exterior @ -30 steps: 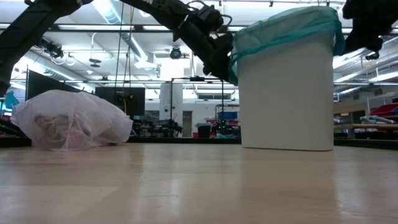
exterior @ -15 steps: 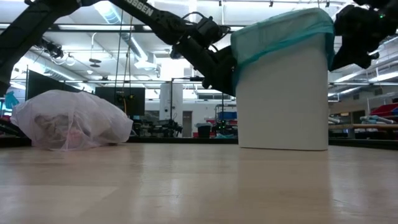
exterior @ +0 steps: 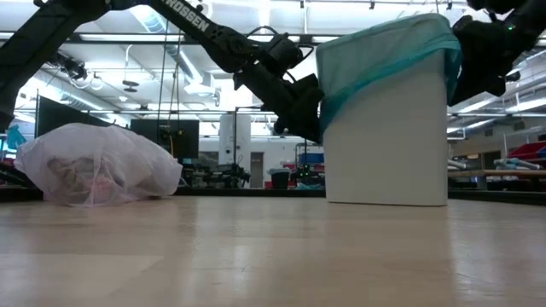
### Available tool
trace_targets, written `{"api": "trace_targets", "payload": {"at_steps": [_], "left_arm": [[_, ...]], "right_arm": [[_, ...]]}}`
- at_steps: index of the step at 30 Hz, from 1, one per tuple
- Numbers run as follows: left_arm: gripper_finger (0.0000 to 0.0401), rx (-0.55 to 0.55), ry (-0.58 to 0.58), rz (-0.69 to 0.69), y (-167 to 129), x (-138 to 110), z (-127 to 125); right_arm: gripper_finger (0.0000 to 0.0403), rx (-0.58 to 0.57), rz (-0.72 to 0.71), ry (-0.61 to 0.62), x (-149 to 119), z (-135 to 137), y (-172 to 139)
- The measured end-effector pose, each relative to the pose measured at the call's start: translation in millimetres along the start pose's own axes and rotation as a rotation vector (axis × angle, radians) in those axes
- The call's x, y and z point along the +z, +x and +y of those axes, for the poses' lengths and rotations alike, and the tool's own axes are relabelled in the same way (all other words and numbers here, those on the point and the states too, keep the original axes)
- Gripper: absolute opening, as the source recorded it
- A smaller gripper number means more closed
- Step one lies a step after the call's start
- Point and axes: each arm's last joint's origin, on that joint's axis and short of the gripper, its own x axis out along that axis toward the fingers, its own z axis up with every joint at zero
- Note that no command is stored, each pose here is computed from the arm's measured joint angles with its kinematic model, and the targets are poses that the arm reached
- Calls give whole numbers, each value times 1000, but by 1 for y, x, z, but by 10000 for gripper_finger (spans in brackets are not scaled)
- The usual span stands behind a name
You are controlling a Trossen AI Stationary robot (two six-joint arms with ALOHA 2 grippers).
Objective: Place trash/remove bag and relplace
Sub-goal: Put the blue trash bag into the white trash bin
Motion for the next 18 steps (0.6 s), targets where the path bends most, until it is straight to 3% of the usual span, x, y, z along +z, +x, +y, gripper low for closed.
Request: {"api": "trace_targets", "payload": {"at_steps": [9, 15, 18], "left_arm": [[149, 22, 3, 9, 0, -1, 1], [149, 31, -11, -8, -4, 2, 8], [149, 40, -13, -26, -10, 6, 11]], "right_arm": [[0, -43, 48, -28, 2, 12, 5], [0, -30, -98, -21, 14, 20, -31], [0, -84, -61, -22, 10, 18, -42]]}}
